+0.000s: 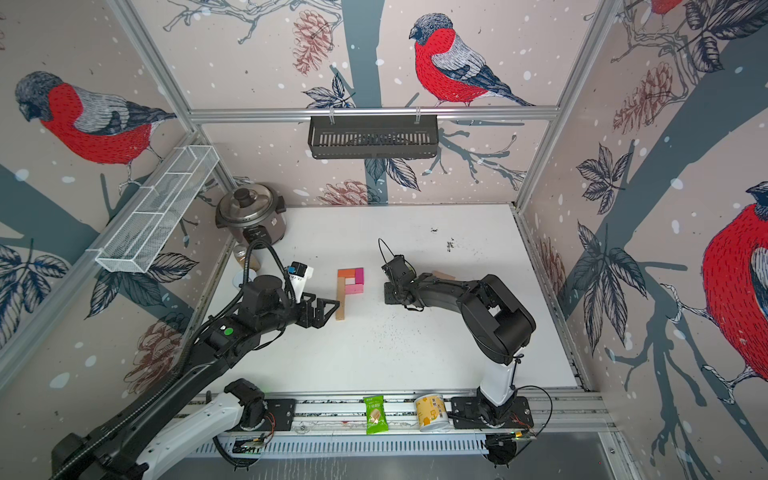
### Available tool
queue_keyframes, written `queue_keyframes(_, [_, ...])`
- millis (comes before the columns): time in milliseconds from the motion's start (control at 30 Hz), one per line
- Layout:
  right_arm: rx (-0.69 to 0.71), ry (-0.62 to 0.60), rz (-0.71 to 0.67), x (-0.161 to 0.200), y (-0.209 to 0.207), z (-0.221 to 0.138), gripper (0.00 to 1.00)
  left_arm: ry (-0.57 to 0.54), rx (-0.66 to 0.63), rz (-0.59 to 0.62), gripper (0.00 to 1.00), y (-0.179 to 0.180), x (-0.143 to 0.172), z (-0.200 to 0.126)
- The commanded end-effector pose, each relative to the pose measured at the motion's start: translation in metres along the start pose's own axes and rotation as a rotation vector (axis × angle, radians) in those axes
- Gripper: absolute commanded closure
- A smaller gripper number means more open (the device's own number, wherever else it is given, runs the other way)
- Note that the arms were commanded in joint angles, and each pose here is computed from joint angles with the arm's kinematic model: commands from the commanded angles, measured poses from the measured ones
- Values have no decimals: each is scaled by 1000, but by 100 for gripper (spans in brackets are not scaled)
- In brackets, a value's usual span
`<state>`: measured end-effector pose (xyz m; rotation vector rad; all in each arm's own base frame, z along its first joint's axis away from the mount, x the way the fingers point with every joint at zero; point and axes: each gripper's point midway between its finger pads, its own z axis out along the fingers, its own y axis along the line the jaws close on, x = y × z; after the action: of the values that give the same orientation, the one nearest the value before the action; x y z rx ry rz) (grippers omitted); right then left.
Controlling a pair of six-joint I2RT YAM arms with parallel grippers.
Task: Assemble the letter p with building blocks
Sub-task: Assemble the building block at the center of the board.
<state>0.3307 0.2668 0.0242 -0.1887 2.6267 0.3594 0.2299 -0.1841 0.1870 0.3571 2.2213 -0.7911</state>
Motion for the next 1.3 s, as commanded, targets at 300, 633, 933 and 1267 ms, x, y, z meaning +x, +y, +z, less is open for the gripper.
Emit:
queue_keyframes(300, [2,31,-15,5,0,4,76,-18,35,1,2,-5,-5,-2])
queue_keyframes(633, [5,34,-16,5,1,5,72,-20,44,1,2,-6,-5,-2])
queue_keyframes(933, [9,32,-13,3,1,5,66,-22,52,1,3,-8,-6,-2])
queue_keyframes(1267, [-2,14,-17,-7,7,-2,63,-28,55,4,2,-8,-7,-3])
